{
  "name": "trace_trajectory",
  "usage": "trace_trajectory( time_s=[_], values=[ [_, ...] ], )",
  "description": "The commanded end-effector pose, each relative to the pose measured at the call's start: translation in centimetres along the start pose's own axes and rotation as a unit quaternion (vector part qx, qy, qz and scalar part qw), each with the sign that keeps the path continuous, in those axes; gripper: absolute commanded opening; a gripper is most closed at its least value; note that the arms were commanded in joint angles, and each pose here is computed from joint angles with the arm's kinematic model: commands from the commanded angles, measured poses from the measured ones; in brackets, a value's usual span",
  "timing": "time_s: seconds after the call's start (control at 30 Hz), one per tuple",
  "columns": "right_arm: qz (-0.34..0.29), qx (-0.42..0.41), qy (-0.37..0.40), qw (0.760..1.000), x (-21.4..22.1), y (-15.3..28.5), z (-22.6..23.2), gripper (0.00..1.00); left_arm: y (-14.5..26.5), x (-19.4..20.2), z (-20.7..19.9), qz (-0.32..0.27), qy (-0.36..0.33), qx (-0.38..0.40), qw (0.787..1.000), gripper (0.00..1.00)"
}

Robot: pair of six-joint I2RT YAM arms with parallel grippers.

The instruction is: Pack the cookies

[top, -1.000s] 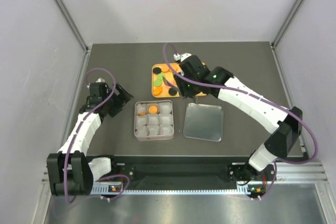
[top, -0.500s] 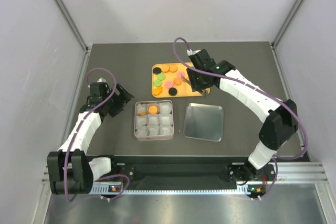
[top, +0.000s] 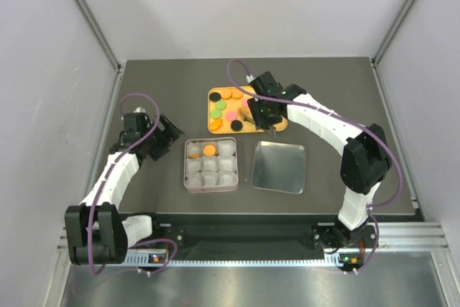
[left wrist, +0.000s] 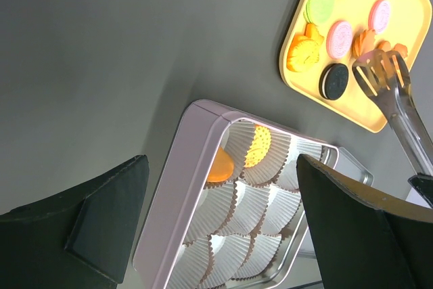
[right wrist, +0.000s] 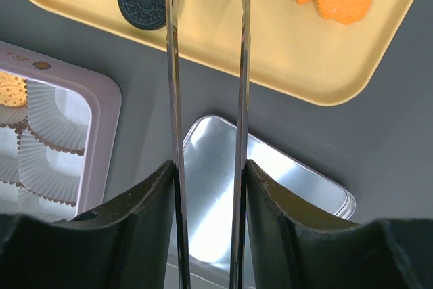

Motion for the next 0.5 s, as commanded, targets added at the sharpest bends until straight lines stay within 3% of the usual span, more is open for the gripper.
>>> trace_trajectory(
  time_s=[0.0,0.47],
  values=[
    [-0.048,-0.036,-0.002,0.998,-2.5,1.0,1.9,0.43,-0.1,-0.6,-0.2,-0.018,-0.010,0.013,1.000,0.95],
    [-0.044,-0.024,-0.004,0.999,-2.8,-0.4,2.0,0.47,-0.1,-0.5,-0.2,-0.016,-0.010,0.016,1.000,0.95]
  ],
)
Point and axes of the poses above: each gripper's point midway between its finger pads, its own y axis back along the fingers, its own z axis along the line the jaws close on, x = y × z, the point moved 7 cm from there along y, back along the fingers, and after that the axes turned 15 degrees about -y, right-handed, at the moved point
